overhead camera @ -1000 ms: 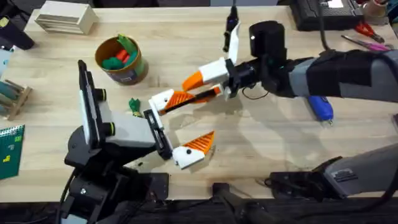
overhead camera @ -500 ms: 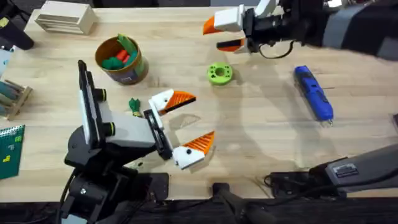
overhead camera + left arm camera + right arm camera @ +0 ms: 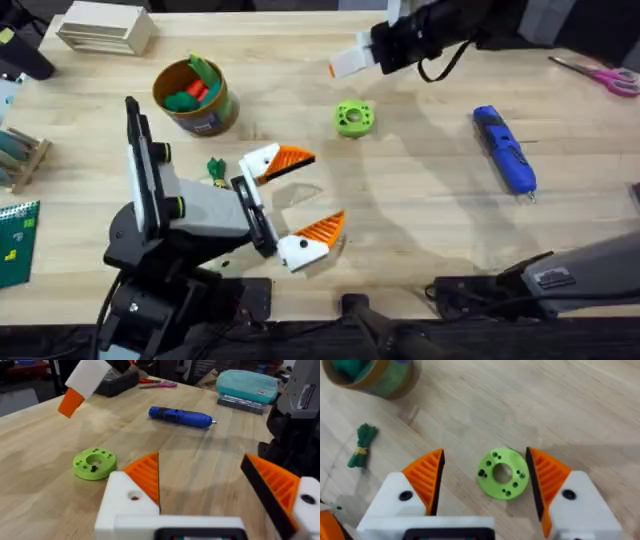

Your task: Pick up the gripper from the table and insert it into the empty holder that is missing its gripper. Then pick up a screw, insert it into the mounting hole, and use the screwdriver to tighten it. Finally, clean up the table by picking up the vegetable and placing it into the bucket.

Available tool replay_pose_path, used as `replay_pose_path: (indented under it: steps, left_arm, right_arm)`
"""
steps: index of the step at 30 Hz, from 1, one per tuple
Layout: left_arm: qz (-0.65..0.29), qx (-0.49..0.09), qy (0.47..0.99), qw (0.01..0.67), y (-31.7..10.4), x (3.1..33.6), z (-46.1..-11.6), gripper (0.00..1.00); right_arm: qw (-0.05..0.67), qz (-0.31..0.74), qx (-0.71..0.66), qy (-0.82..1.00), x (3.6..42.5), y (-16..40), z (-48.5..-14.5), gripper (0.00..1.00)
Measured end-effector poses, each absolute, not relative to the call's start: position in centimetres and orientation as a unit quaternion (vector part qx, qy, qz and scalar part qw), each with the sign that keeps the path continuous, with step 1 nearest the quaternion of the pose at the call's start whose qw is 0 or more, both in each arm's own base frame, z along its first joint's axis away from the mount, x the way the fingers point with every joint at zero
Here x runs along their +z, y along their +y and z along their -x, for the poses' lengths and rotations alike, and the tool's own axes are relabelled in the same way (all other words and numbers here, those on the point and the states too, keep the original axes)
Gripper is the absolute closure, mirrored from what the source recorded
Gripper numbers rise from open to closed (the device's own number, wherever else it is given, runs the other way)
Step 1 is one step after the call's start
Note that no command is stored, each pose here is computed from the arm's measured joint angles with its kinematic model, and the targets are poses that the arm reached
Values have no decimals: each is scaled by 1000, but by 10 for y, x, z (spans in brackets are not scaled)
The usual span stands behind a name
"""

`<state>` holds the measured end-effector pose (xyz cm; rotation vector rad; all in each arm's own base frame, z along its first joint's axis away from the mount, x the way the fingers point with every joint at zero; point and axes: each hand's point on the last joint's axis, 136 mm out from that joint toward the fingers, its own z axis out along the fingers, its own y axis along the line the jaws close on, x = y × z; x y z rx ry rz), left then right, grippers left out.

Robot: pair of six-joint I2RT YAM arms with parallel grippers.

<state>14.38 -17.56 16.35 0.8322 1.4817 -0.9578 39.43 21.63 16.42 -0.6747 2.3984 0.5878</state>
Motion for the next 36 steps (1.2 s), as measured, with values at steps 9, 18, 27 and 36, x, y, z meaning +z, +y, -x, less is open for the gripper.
replay_pose_path:
  steps: [9,18,27,36]
  left_arm:
    - [-353,-407,629,561,-176,163,-144,14]
    - [-353,-407,629,561,-176,163,-144,14]
    - [-353,-407,629,561,-176,163,-144,13]
    - [-353,-407,629,561,-176,163,-144,14]
  right_arm:
    - [268,293,187,898,153,208,-385,114]
    - [218,377,129,891,133,224,-349,370]
    - [176,415,51,891,89,231,-343,455]
    - [182,424,39,886,77,241,-349,682]
